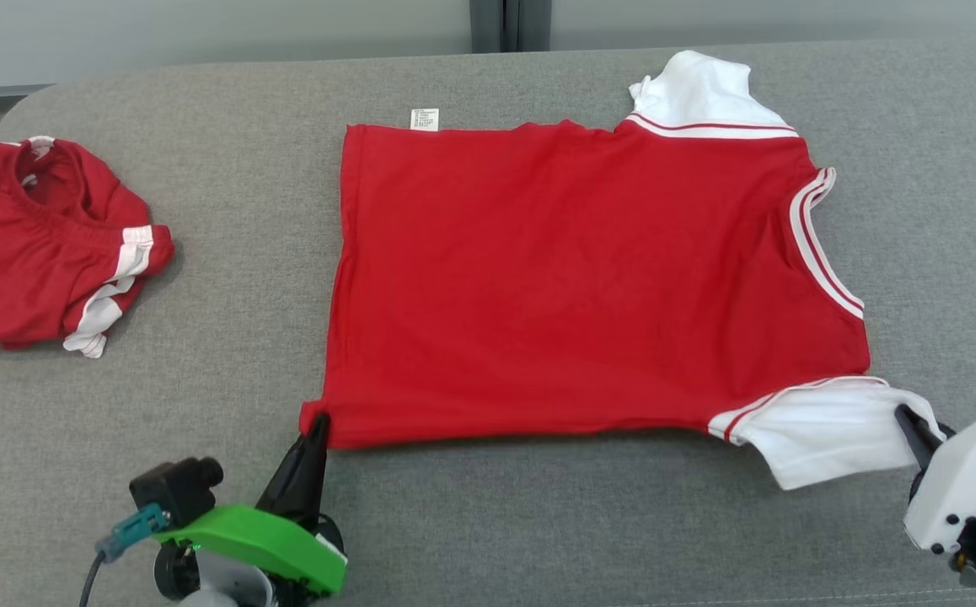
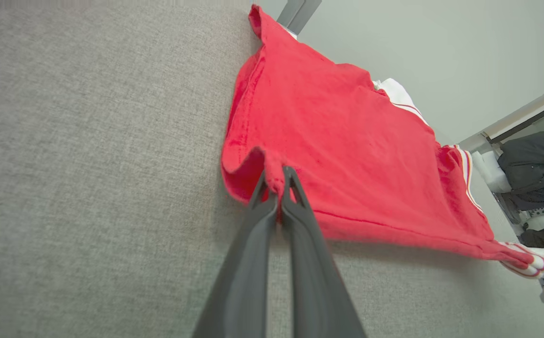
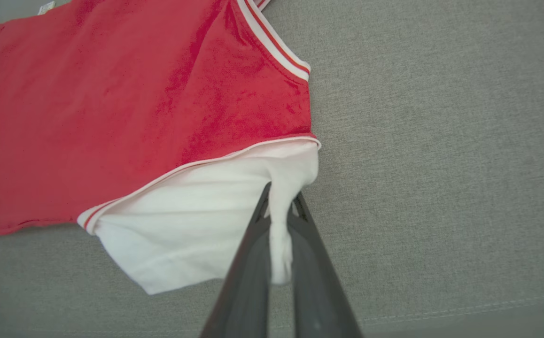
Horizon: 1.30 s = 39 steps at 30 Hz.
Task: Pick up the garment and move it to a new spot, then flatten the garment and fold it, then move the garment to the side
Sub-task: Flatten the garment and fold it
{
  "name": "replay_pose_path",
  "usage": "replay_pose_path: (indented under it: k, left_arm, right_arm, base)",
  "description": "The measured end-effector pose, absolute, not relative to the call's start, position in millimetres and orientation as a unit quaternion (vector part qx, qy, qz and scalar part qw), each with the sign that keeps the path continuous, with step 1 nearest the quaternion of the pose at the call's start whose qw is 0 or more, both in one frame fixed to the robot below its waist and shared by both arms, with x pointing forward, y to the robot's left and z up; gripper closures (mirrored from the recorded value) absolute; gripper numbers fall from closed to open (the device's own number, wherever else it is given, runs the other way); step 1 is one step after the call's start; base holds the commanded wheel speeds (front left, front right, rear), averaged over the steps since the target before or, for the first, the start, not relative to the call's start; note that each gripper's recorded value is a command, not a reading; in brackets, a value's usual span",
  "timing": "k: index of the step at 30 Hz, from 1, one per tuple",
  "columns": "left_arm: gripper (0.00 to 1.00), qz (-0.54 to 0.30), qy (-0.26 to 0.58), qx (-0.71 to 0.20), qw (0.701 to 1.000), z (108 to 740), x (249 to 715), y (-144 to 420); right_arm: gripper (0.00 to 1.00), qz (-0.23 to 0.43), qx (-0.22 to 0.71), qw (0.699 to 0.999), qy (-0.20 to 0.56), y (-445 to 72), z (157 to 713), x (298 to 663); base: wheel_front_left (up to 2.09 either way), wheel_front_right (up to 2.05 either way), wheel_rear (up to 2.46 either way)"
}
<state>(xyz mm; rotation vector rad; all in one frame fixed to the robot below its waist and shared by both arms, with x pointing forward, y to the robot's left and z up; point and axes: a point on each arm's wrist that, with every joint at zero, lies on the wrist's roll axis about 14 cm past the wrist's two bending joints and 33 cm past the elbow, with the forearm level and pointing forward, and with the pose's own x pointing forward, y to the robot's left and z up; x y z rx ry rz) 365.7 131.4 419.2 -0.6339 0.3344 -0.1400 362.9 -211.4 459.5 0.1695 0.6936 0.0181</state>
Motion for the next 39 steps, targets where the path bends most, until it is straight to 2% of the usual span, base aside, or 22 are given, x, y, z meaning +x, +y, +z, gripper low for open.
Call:
replay_pose_path:
  k: [11, 26, 37, 38, 39]
  left_arm:
    - [1.00, -0.097, 0.145, -0.300, 0.938, 440.9, 412.4, 112.0]
    - [1.00, -0.053, 0.151, -0.296, 0.942, 420.7, 451.4, 121.7]
    - [1.00, -0.044, 0.149, -0.283, 0.946, 411.4, 470.0, 125.4]
    - [0.89, -0.043, 0.151, -0.283, 0.946, 410.1, 470.8, 124.9]
    - [0.16, -0.044, 0.153, -0.283, 0.946, 408.8, 471.5, 124.1]
  right_arm:
    - [1.00, 0.053, 0.061, 0.939, 0.335, -200.0, 467.7, 411.8]
    - [1.00, 0.081, -0.002, 0.945, 0.318, -193.1, 459.4, 478.0]
    - [1.00, 0.082, -0.013, 0.947, 0.312, -192.5, 449.9, 500.3]
    - [0.55, 0.082, -0.011, 0.948, 0.307, -191.8, 450.3, 502.0]
    - [0.00, 0.083, -0.008, 0.951, 0.299, -190.6, 451.8, 504.6]
  base:
    - [0.00, 0.00, 0.00]
    - [0.00, 0.00, 0.00]
    - [0.00, 0.00, 0.00]
    - [0.00, 0.00, 0.00]
    - [0.00, 0.00, 0.00]
